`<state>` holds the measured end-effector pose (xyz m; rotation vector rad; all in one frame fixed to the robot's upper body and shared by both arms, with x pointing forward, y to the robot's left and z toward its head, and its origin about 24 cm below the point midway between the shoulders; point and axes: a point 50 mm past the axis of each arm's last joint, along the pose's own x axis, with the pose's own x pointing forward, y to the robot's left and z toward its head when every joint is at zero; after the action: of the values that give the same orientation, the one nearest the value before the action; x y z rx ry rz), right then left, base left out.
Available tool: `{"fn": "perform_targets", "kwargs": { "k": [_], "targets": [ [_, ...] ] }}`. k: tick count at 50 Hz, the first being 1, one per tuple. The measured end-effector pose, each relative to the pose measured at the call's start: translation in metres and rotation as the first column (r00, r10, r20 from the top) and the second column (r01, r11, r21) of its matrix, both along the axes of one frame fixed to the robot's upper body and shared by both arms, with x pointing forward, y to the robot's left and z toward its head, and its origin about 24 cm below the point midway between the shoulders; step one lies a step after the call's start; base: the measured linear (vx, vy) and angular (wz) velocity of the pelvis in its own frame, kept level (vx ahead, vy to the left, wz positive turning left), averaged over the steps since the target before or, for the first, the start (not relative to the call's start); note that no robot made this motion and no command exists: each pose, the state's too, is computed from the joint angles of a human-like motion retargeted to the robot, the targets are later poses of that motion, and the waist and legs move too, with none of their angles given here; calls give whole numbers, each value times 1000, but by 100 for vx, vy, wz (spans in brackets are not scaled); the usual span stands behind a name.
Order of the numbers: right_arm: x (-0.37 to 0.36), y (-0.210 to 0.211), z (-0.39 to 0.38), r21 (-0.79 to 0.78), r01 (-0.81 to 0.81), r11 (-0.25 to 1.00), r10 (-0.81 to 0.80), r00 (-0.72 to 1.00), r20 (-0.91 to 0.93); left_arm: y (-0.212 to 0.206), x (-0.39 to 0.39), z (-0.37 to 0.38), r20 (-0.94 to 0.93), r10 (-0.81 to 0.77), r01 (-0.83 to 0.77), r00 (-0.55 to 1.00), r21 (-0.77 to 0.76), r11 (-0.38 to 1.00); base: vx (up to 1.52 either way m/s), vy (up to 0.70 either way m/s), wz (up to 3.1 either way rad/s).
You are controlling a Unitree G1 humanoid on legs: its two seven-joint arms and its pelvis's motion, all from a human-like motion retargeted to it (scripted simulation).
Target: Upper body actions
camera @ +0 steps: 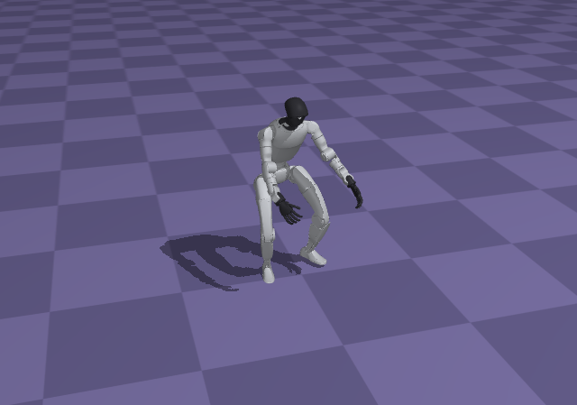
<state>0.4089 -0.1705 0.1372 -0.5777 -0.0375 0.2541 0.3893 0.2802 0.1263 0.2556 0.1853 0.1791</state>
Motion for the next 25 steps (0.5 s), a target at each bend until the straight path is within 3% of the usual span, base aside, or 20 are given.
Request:
{"fn": "perform_targets", "kwargs": {
  "k": [7,14,20,25],
  "targets": [
    [12,3,85,10,-32,999,29,973,230,24,6,79,238,124,-144,963,71,987,-19,3,-18],
    [14,7,101,67,-43,997,24,965,261,18,9,102,351,101,-114,931,14,993,-2,0,-5],
    [12,4,71,63,-32,997,20,982,190,7,11,79,307,57,-70,950,31,997,7,4,6],
    [3,5,20,-41,-35,999,39,994,104,7,1,28,170,-3,-4,985,36,999,8,5,-4]
  ]
}}
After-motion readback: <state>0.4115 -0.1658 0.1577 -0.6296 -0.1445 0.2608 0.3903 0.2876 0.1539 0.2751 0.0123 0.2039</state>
